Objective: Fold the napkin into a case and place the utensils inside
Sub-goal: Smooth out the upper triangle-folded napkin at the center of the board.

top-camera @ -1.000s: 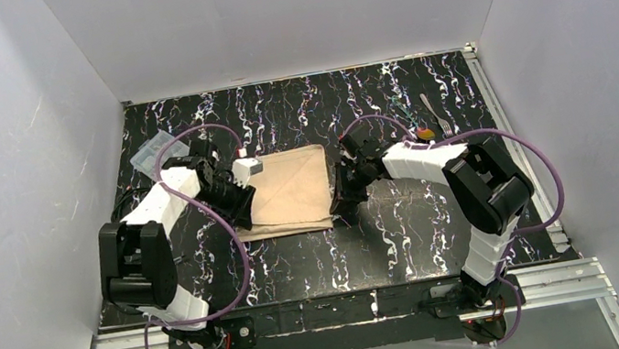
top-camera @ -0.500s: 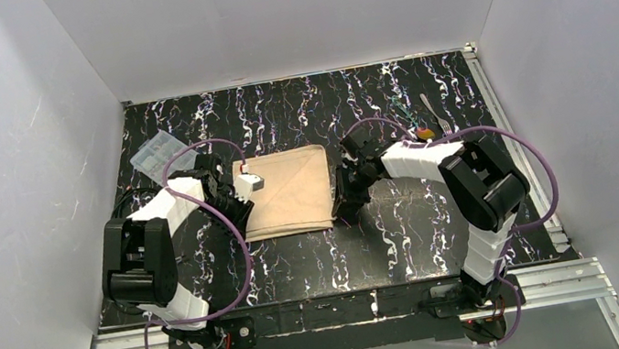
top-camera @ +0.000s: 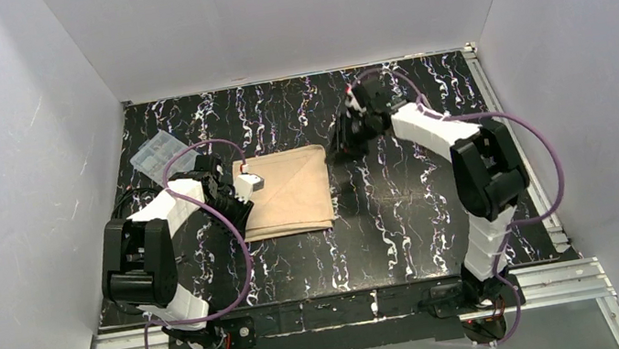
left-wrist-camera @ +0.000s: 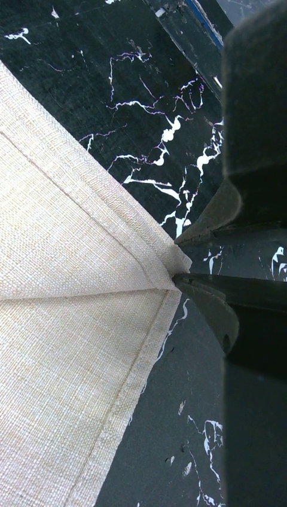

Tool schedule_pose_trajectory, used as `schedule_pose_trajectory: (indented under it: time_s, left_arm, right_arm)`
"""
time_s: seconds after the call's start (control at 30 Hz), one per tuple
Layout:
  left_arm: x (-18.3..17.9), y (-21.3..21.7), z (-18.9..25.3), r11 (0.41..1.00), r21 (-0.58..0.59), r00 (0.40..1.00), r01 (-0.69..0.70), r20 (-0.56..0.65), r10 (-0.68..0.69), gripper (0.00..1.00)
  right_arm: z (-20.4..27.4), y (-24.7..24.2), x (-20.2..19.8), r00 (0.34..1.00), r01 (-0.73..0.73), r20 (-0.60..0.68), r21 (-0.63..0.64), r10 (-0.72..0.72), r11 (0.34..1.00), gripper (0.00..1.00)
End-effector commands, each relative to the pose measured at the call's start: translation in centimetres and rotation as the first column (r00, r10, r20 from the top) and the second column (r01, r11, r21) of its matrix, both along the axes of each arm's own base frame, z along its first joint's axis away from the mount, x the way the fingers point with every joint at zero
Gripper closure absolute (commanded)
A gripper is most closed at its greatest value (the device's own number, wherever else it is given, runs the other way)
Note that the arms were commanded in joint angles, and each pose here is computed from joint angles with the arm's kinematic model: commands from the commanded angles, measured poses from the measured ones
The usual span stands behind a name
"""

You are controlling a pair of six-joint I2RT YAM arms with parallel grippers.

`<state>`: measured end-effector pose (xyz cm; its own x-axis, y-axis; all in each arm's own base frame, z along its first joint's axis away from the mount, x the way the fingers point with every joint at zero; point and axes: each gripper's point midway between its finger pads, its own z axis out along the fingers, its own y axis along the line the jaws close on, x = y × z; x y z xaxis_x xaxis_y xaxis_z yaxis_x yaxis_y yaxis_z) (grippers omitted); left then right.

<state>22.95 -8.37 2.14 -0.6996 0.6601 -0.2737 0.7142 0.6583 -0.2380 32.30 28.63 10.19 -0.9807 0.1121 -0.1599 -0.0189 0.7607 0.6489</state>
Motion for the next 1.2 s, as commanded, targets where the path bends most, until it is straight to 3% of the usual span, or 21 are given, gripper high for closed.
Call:
schedule_pose_trajectory:
  time_s: [0.0, 0.1, 0.4, 0.67, 0.9, 1.03, 1.17]
  left_arm:
    - [-0.7, 0.5, -0.4, 1.000, 0.022, 1.000, 0.018, -0.005, -0.018, 0.79]
    - [-0.7, 0.4, -0.5, 1.000, 0.019, 1.000, 0.020, -0.004, -0.020, 0.80]
    - [-0.9, 0.4, -0.8, 0.999, 0.020, 0.999, 0.036, 0.002, -0.036, 0.85]
    - [-1.1, 0.1, 0.7, 0.999, -0.002, 0.999, 0.052, 0.008, -0.052, 0.89]
    - [-0.4, -1.5, 7.7, 0.988, -0.152, 0.999, 0.038, 0.005, -0.037, 0.68]
    - [1.0, -1.4, 10.6, 0.980, -0.198, 1.000, 0.004, 0.018, -0.001, 0.63]
    - [2.7, -0.8, 10.9, 0.981, -0.187, 0.997, -0.045, 0.045, 0.055, 0.60]
  right_arm:
    - [1.4, 2.9, 5.4, 0.995, -0.091, 0.063, 0.182, 0.080, 0.979, 0.67]
    - [-0.2, 3.7, 7.7, 0.988, -0.154, 0.063, 0.208, 0.144, 0.966, 0.80]
    - [-5.7, 3.9, 9.5, 0.986, -0.152, -0.029, 0.255, 0.165, 0.955, 0.93]
    - [-4.3, 4.8, 10.7, 0.990, -0.136, 0.012, 0.307, 0.139, 0.942, 0.91]
    - [1.6, 4.8, 11.3, 0.984, -0.150, 0.138, 0.301, 0.112, 0.942, 0.81]
    - [0.6, 5.1, 11.1, 0.985, -0.153, 0.121, 0.289, 0.123, 0.945, 0.78]
    - [-0.4, 5.9, 10.6, 0.983, -0.168, 0.117, 0.270, 0.140, 0.948, 0.77]
